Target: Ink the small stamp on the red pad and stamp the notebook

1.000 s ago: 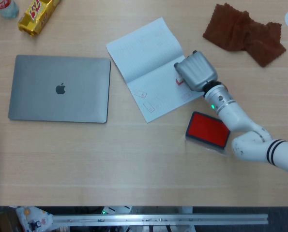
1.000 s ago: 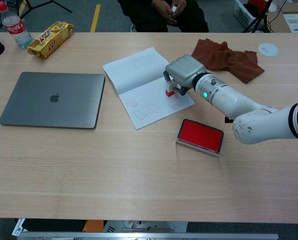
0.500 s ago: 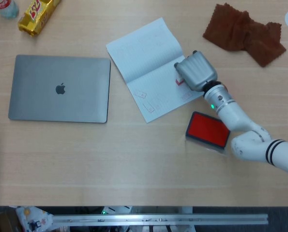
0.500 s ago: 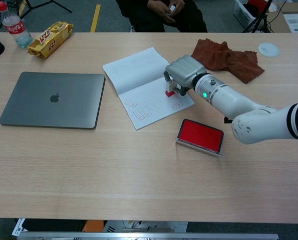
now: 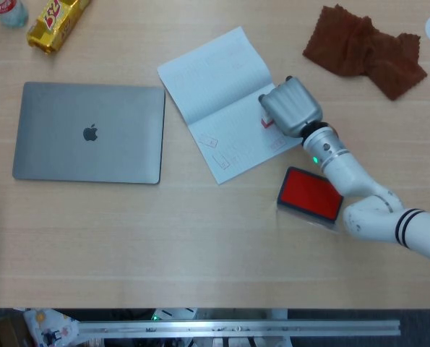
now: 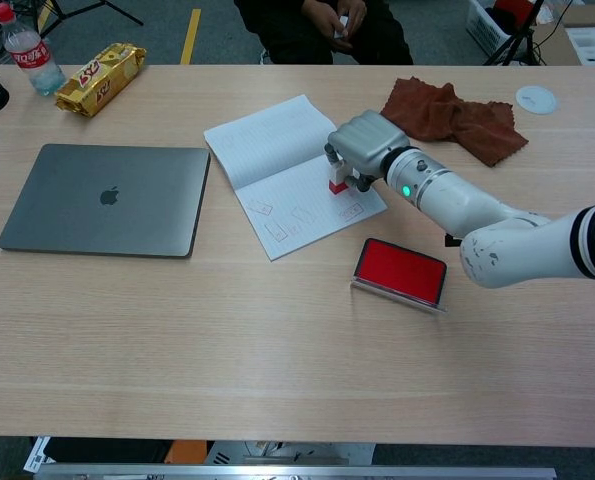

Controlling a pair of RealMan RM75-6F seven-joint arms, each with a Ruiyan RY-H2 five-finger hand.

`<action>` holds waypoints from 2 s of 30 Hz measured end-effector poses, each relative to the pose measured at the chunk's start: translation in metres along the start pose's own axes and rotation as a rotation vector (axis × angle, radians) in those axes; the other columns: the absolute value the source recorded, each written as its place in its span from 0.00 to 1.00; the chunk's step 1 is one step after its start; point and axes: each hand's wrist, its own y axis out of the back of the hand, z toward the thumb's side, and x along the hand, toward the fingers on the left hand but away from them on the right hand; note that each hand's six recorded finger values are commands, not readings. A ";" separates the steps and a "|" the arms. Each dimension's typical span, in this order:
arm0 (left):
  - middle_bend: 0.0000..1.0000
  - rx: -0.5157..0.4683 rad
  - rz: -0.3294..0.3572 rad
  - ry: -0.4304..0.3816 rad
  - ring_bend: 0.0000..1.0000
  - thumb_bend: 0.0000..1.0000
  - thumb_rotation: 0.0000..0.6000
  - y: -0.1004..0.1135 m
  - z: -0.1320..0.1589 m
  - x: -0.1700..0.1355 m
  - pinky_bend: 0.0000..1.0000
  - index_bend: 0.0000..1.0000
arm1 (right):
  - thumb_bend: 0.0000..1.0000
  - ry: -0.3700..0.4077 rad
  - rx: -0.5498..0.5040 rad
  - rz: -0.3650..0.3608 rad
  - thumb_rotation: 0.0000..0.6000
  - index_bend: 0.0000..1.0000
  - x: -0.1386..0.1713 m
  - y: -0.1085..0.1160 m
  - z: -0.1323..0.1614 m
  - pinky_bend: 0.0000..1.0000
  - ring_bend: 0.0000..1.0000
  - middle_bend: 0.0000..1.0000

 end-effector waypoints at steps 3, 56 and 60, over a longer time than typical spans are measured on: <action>0.23 -0.001 -0.001 0.000 0.27 0.27 1.00 0.000 0.000 0.000 0.26 0.16 | 0.50 0.000 0.004 0.003 1.00 1.00 0.000 -0.001 0.001 0.44 0.57 0.81; 0.23 -0.013 0.011 -0.054 0.27 0.27 1.00 0.007 0.017 -0.007 0.26 0.15 | 0.44 -0.049 -0.074 0.055 1.00 0.86 0.086 -0.029 -0.069 0.44 0.47 0.67; 0.23 -0.014 0.010 -0.051 0.27 0.27 1.00 0.007 0.016 -0.007 0.26 0.15 | 0.40 -0.044 -0.075 0.057 1.00 0.84 0.085 -0.031 -0.065 0.43 0.45 0.66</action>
